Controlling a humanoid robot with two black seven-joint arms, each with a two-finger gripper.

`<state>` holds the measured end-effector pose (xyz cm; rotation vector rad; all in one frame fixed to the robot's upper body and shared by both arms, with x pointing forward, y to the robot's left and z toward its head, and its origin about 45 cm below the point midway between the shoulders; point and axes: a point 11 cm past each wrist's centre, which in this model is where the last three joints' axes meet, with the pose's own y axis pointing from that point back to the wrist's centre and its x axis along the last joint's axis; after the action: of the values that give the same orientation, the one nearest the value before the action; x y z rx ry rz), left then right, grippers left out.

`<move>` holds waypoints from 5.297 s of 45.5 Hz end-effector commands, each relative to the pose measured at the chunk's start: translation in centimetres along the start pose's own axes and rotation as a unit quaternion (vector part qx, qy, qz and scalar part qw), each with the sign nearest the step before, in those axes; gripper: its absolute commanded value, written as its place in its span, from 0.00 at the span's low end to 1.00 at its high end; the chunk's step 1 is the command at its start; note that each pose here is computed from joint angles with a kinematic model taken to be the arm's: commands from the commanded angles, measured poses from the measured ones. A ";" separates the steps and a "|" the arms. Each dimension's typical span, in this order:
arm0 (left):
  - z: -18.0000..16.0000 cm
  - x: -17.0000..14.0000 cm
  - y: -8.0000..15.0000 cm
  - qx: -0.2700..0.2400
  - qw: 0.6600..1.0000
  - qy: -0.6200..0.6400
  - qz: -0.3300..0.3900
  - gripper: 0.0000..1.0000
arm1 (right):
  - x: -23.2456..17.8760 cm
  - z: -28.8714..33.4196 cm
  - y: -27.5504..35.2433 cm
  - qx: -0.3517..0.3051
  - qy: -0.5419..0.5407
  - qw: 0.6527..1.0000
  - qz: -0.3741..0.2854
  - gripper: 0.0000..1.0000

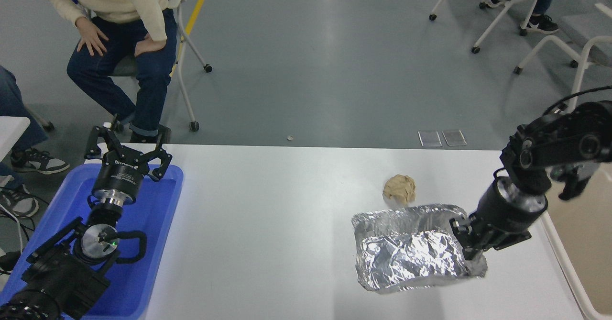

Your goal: Pick up foil plate and place in dustbin

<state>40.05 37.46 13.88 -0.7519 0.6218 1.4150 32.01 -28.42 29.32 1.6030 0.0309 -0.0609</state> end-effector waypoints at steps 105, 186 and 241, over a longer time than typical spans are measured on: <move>0.0 0.1 0.0 -0.001 1.000 0.000 0.002 1.00 | -7.7 37.4 -3.6 -0.124 -0.422 0.888 0.136 0.00; 0.0 0.1 0.1 -0.001 1.000 0.000 0.002 1.00 | -3.8 39.1 -11.9 -0.307 -0.320 0.802 0.401 0.35; 0.1 0.0 0.0 -0.002 1.000 0.000 0.002 1.00 | -1.4 25.6 -12.3 -0.120 -0.279 0.908 0.288 1.00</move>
<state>40.02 37.54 13.85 -0.7536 0.6224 1.4192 29.24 -59.83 15.23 1.0613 -1.0252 -0.0200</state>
